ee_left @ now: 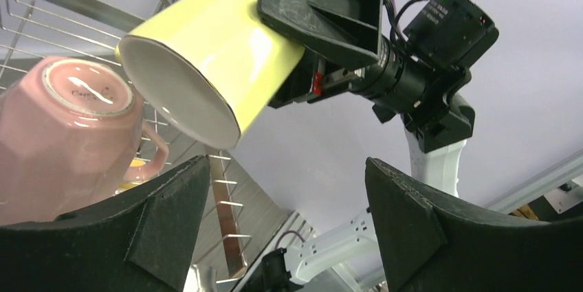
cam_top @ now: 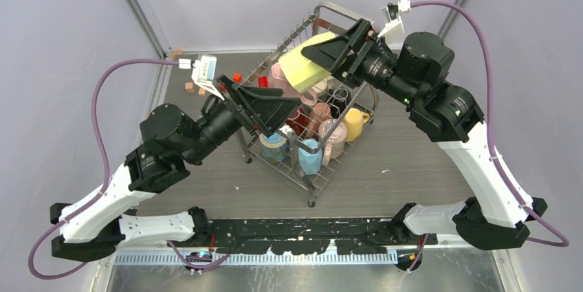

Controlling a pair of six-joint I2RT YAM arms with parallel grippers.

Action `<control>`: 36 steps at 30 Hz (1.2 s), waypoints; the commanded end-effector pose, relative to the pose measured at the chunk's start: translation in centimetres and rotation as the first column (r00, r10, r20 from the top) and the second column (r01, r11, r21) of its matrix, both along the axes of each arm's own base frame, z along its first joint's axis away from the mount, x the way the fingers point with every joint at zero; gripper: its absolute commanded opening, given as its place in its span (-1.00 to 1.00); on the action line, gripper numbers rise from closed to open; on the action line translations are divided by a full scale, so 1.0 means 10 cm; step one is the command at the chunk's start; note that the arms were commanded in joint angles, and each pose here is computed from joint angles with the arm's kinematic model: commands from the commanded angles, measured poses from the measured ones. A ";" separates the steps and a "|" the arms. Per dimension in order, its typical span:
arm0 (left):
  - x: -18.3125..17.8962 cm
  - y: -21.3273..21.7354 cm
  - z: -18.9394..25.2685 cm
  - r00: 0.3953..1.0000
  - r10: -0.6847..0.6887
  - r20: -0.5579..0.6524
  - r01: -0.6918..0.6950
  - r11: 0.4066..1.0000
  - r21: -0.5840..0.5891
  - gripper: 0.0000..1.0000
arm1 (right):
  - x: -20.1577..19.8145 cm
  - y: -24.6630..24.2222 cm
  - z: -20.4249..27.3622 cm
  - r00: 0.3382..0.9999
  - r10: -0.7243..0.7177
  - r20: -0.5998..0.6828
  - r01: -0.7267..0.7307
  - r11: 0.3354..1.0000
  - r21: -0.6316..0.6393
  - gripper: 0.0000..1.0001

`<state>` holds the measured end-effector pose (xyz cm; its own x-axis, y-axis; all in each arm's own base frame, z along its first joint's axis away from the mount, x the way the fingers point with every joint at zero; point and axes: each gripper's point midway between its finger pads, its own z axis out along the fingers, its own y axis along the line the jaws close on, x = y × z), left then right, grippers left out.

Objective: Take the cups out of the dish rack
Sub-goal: Unload the cup from the dish rack.

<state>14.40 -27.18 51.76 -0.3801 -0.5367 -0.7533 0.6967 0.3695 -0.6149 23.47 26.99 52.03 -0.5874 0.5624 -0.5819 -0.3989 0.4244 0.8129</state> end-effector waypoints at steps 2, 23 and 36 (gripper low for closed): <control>0.05 0.14 0.44 0.996 0.062 0.065 -0.054 0.992 -0.117 0.63 | -0.34 -0.11 0.80 0.985 0.047 0.166 -0.086 0.968 0.238 -0.44; 0.07 -0.10 0.76 0.988 0.032 0.152 -0.011 0.990 -0.140 0.06 | -0.55 -0.08 0.92 0.975 0.120 0.185 -0.170 0.944 0.281 -0.44; 0.08 -0.24 0.82 0.989 0.007 0.151 0.017 0.987 -0.157 -0.27 | -0.58 -0.06 0.96 0.973 0.135 0.187 -0.186 0.937 0.296 -0.44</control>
